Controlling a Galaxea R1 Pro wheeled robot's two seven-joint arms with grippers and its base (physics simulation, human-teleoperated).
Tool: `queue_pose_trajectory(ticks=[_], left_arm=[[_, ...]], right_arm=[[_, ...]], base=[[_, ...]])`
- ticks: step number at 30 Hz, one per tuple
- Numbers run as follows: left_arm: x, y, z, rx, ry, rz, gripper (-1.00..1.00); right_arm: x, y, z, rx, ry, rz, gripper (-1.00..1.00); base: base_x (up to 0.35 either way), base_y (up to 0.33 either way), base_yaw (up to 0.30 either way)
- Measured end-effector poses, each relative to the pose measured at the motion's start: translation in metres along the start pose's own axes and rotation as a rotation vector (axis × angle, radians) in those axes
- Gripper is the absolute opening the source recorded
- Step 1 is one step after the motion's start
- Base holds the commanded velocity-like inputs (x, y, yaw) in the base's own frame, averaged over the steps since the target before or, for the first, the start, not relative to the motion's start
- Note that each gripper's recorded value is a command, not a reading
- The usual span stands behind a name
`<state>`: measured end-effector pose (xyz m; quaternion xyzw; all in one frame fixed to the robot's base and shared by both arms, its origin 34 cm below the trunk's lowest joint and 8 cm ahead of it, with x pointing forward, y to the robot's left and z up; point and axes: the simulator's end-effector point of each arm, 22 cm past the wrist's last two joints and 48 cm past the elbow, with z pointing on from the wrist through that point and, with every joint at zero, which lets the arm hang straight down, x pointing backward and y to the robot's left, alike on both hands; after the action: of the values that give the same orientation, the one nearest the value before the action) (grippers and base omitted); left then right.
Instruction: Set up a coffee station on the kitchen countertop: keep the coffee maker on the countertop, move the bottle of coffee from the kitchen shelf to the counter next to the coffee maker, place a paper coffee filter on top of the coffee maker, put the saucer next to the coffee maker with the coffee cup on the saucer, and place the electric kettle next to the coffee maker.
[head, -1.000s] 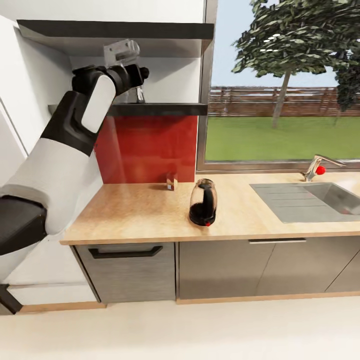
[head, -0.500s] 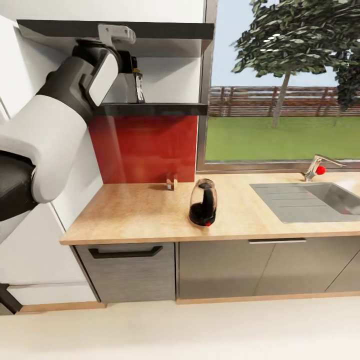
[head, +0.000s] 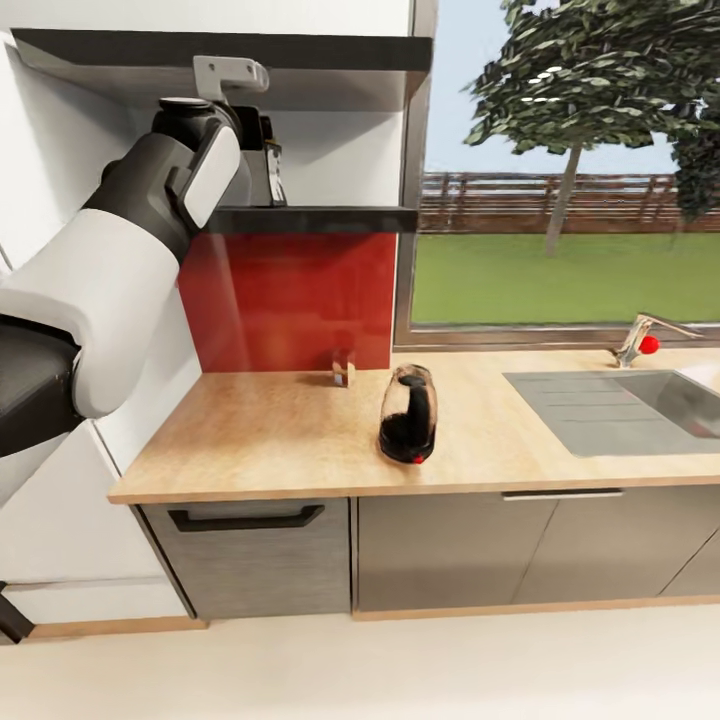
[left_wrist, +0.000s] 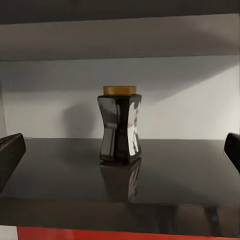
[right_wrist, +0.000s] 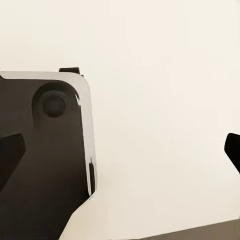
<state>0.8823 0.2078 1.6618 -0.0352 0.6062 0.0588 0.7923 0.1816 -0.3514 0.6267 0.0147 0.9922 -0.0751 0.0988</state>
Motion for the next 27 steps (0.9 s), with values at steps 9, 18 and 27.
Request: queue_pose_trajectory(ticks=[9, 18, 27], left_arm=[[-0.001, 0.002, 0.001, -0.005, -0.005, -0.002, 1.0], [-0.001, 0.009, 0.002, -0.014, -0.006, -0.01, 1.0], [0.011, 0.009, 0.003, -0.014, 0.009, -0.013, 1.0]], right_arm=[[0.0, 0.001, 0.0, 0.002, 0.001, 0.001, 1.0], [0.0, 0.001, 0.0, 0.003, 0.001, 0.001, 1.0], [0.0, 0.002, 0.0, 0.001, 0.002, 0.002, 1.0]], base=[[0.102, 0.01, 0.0], [0.057, 0.0, 0.0], [0.081, 0.015, 0.0]])
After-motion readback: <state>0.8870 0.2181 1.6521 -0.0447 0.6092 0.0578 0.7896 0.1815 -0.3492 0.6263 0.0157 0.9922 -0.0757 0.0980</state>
